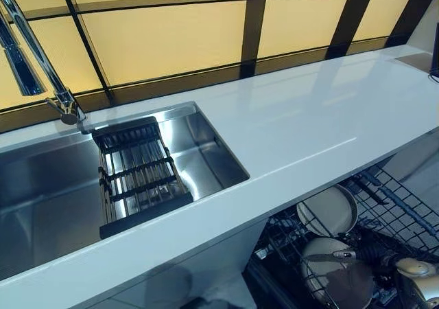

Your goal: Take plates into dishwasher

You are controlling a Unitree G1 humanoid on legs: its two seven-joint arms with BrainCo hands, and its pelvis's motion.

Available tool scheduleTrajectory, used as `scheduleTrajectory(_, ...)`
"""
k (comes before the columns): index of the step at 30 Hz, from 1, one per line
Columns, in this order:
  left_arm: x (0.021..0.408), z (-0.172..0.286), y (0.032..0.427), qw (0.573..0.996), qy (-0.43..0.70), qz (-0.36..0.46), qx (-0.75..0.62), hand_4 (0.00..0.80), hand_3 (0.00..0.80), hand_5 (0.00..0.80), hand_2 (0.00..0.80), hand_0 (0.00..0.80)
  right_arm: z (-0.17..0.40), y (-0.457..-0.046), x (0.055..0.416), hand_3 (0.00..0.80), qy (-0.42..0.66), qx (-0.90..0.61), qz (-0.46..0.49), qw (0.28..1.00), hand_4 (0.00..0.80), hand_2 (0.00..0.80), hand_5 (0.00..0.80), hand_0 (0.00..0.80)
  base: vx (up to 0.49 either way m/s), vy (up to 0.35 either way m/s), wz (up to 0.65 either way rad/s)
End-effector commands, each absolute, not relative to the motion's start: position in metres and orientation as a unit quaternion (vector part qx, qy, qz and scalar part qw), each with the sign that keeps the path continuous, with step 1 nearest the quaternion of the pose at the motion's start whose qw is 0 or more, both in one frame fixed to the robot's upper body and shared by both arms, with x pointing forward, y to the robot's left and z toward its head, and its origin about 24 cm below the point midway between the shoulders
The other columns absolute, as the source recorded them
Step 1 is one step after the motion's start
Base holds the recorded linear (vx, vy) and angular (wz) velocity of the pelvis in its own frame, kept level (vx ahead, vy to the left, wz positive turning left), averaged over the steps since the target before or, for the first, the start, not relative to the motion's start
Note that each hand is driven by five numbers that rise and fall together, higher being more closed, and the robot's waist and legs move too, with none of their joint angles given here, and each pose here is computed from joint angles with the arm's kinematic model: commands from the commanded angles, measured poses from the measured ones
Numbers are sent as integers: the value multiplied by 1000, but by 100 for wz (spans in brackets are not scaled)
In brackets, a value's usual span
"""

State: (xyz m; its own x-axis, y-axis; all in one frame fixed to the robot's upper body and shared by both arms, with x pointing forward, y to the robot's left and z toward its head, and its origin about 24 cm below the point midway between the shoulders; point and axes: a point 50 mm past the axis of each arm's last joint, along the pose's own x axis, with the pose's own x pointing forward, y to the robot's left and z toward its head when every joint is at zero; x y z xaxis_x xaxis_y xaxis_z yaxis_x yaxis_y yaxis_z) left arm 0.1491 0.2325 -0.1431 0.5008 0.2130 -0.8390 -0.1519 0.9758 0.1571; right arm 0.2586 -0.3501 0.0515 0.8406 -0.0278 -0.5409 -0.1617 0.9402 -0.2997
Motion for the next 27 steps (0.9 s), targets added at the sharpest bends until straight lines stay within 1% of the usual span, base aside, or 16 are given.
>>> scheduleTrajectory(1, 158, -134, 255, 867, 476, 144, 37, 0, 0, 0, 0, 0, 89, -366, 267, 0, 230, -194, 13, 954, 0, 0, 0, 0, 0, 0, 0)
scheduleTrajectory(4, 157, -134, 256, 866, 476, 145, 38, 0, 0, 0, 0, 0, 96, -372, 265, 0, 229, -200, 4, 953, 0, 0, 0, 0, 0, 0, 0)
scheduleTrajectory(9, 151, -135, 263, 864, 480, 146, 46, 0, 0, 0, 0, 0, 128, -407, 257, 0, 221, -221, -45, 949, 0, 0, 0, 0, 14, -21, 0)
scheduleTrajectory(15, 149, -135, 264, 862, 483, 143, 53, 0, 0, 0, 0, 0, 154, -427, 252, 0, 211, -235, -79, 945, 0, 0, 0, 0, 2, -5, 0)
scheduleTrajectory(21, 146, -136, 265, 859, 487, 146, 56, 0, 0, 0, 0, 0, 162, -439, 246, 0, 211, -245, -110, 940, 0, 0, 0, 0, 0, 0, 0)
scheduleTrajectory(27, 134, -139, 270, 837, 518, 159, 78, 0, 0, 0, 0, 0, 167, -448, 240, 0, 215, -257, -135, 932, 0, 0, 0, 0, 36, -34, 1)
